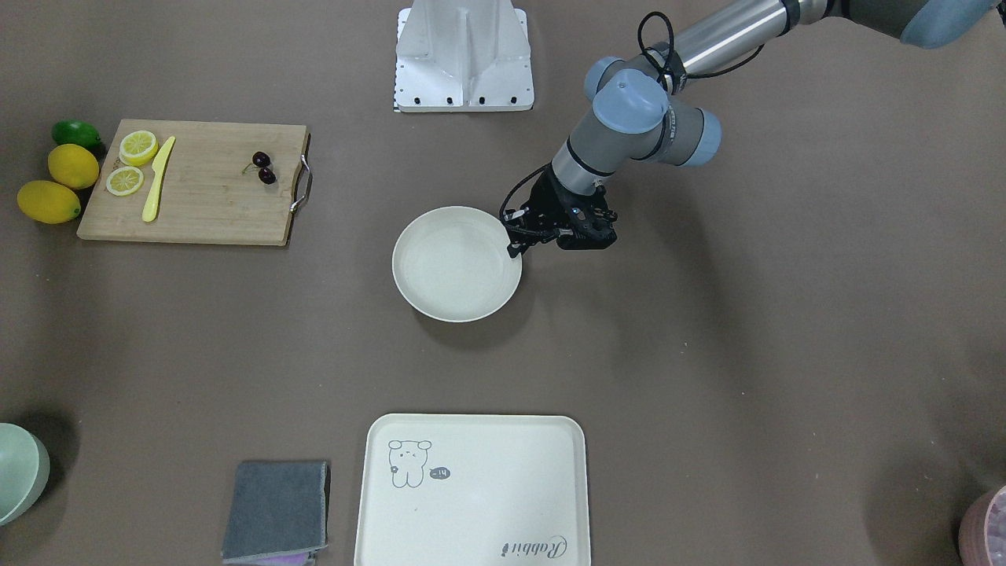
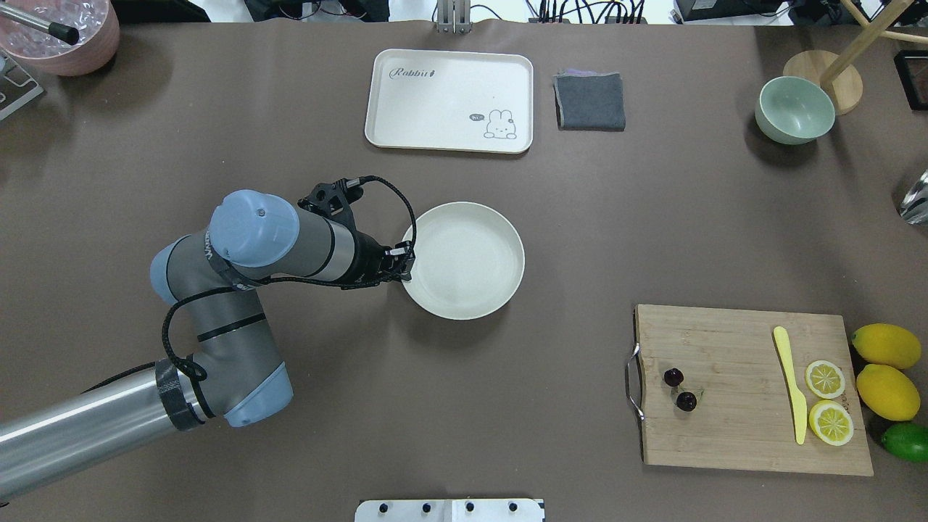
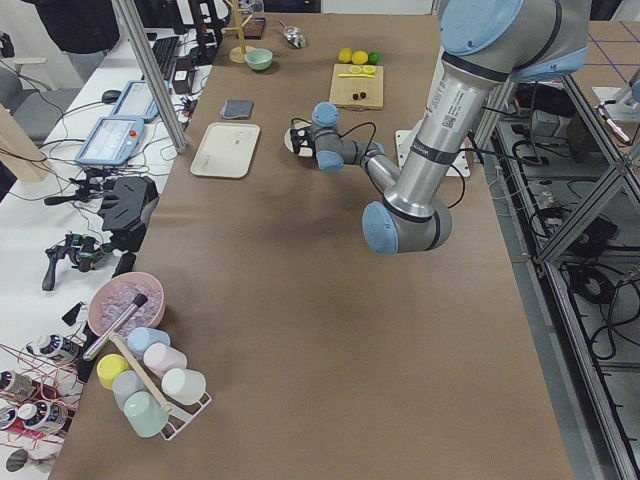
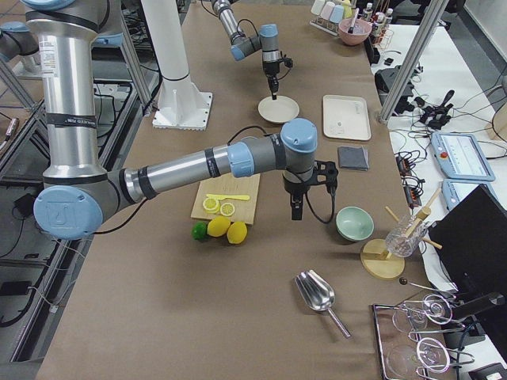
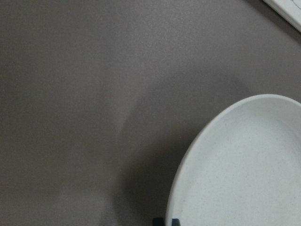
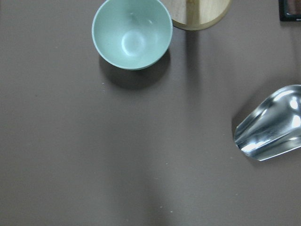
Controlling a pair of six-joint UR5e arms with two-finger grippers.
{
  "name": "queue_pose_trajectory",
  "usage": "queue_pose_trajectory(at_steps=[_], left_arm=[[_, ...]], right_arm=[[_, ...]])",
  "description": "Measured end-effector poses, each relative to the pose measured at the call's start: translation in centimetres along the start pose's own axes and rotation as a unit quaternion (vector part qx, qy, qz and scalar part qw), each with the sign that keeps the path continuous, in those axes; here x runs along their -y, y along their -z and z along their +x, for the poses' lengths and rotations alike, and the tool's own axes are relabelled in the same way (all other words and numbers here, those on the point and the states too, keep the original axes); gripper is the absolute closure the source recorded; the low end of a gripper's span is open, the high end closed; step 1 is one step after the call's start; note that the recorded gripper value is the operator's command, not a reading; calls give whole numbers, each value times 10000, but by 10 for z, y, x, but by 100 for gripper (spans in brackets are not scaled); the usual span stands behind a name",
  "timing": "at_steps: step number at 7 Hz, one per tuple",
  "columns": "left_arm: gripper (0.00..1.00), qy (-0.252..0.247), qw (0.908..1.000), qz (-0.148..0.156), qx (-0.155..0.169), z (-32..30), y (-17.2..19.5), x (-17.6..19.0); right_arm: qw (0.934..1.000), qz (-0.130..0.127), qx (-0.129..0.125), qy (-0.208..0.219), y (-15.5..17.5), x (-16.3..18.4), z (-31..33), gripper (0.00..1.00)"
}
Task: Place red cherry on plate
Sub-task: 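Carry the white plate to the table center and set it down, then release the plate with the left gripper while the right arm reaches toward the board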
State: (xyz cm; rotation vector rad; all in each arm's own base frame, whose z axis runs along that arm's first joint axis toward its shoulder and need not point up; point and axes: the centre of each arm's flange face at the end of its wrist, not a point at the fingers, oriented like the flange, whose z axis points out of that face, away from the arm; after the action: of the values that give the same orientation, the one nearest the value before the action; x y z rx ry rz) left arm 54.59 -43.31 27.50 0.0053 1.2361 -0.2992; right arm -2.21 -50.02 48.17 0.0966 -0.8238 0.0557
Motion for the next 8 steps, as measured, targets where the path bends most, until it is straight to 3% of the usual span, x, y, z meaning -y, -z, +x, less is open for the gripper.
queue_pose_trajectory(at_steps=[1,3,5,8], left_arm=[[2,-7,10000,9,13,-3,0,1],[2,-85,10000,39,36,-14,7,2],[2,-242,9995,190,21,-22,24,20],[2,-1216,9901,645,265,-44,61,79]], right_arm=[[9999,12,115,-61,-1,-5,-49,0],[9990,95,429,-97,-12,-30,-116,0],[9978,209,616,-113,-53,-70,-165,0],[9979,12,650,37,-96,-136,-221,0]])
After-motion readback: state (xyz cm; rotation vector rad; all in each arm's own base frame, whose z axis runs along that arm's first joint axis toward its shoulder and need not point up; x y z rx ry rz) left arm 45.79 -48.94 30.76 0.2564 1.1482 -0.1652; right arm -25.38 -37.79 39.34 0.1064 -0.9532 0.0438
